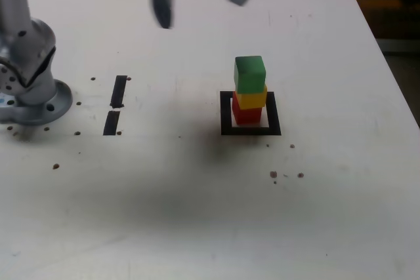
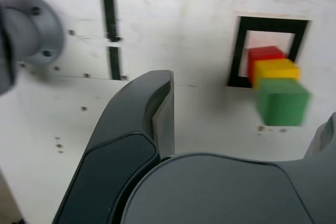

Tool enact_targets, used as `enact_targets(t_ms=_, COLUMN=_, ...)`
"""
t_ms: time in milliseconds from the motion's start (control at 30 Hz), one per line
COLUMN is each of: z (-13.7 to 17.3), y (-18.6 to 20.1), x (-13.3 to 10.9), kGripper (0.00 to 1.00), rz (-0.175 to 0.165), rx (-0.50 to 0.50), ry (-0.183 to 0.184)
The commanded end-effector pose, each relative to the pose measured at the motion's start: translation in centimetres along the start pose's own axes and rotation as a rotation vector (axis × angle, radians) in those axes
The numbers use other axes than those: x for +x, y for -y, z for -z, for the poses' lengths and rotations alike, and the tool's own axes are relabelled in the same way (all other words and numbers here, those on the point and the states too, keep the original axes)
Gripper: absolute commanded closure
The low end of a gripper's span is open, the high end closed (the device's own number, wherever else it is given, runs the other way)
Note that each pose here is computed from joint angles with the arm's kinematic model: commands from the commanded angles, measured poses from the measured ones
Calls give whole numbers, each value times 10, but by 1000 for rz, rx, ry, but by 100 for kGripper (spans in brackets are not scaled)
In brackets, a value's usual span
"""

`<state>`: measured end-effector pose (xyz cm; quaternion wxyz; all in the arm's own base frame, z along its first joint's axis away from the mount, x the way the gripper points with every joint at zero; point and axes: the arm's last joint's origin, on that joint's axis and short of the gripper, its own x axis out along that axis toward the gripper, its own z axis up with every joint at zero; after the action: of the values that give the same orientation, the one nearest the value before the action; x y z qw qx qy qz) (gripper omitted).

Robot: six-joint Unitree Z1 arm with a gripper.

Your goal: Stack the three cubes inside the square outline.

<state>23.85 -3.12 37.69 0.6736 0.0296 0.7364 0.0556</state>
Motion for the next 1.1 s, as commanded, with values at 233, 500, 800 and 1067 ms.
enact_targets(t_ms=233, z=117, y=-15, x=64, kGripper=0, rz=-5, rx=2, ry=-92)
enact_targets(t_ms=500, z=134, y=-12, x=113, kGripper=0, rz=16, rx=2, ry=-118)
enact_targets(t_ms=800, z=133, y=-5, x=141, kGripper=0, rz=39, rx=32, ry=-111)
enact_targets(t_ms=1067, z=131, y=-2, x=156, kGripper=0, rz=38, rx=47, ry=-122)
